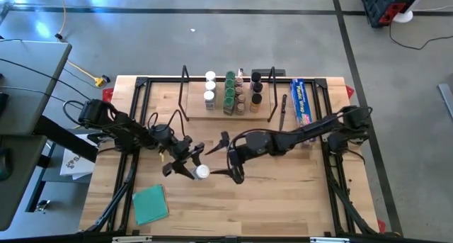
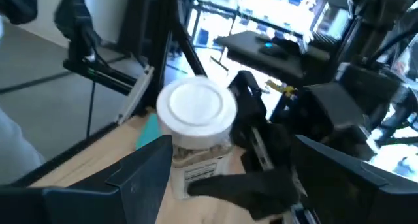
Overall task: Shelf spices
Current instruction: Put the white seasoning bottle on the shelf align with the other white seasoning bottle
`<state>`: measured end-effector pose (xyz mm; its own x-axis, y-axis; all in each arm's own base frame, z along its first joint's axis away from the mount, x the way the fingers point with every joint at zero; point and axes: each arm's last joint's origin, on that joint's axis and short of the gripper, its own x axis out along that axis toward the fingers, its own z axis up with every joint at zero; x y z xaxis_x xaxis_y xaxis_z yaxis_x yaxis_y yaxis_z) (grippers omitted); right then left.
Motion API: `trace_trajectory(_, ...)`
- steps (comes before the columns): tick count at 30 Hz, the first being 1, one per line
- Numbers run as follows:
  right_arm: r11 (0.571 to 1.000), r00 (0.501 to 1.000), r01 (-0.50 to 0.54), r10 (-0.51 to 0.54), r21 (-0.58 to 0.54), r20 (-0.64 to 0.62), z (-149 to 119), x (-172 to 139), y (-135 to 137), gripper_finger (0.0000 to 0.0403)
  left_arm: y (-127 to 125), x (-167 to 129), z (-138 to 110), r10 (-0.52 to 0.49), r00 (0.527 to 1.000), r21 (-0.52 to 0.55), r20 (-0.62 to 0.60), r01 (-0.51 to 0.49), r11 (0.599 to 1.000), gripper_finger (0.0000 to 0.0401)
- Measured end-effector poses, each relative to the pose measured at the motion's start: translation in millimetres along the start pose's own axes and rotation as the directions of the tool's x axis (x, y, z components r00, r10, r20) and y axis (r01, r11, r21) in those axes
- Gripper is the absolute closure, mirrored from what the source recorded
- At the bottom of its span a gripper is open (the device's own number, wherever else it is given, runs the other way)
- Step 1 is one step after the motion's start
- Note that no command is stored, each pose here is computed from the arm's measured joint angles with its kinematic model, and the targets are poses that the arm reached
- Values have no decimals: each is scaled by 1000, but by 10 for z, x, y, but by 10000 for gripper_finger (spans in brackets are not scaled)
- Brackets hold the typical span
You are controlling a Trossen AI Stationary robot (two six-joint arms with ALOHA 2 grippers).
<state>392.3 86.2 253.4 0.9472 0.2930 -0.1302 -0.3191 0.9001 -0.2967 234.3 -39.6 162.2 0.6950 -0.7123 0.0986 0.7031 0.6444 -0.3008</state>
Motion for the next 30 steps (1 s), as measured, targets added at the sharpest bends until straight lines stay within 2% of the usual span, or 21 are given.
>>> trace_trajectory(5, 999, 993, -42, 43, -11, 110, -103, 122, 7, 96, 11, 55, 70, -35, 999, 12, 11, 35, 999, 205)
trace_trajectory(10, 998, 979, -60, 63, -18, 194, -85, 147, 8, 96, 15, 56, 72, -34, 999, 10, 11, 34, 999, 205)
trace_trajectory(14, 995, 976, -91, 81, 37, 203, -108, 189, -3, 96, 16, 57, 73, -33, 999, 11, 11, 33, 999, 205)
trace_trajectory(21, 990, 971, -139, 130, 29, 203, -125, 449, -14, 98, 22, 56, 71, -23, 1000, 7, 11, 23, 1000, 205)
trace_trajectory(24, 989, 973, -146, 137, 33, 184, -114, 502, -21, 119, 25, 56, 65, -21, 1000, 3, 6, 21, 1000, 204)
trace_trajectory(29, 985, 975, -161, 149, 60, 167, -119, 515, -17, 209, 31, 56, 45, -18, 1000, -25, -12, 17, 1000, 201)
trace_trajectory(30, 983, 974, -167, 152, 80, 167, -120, 514, -16, 215, 36, 55, 38, -15, 1000, -36, -19, 14, 999, 198)
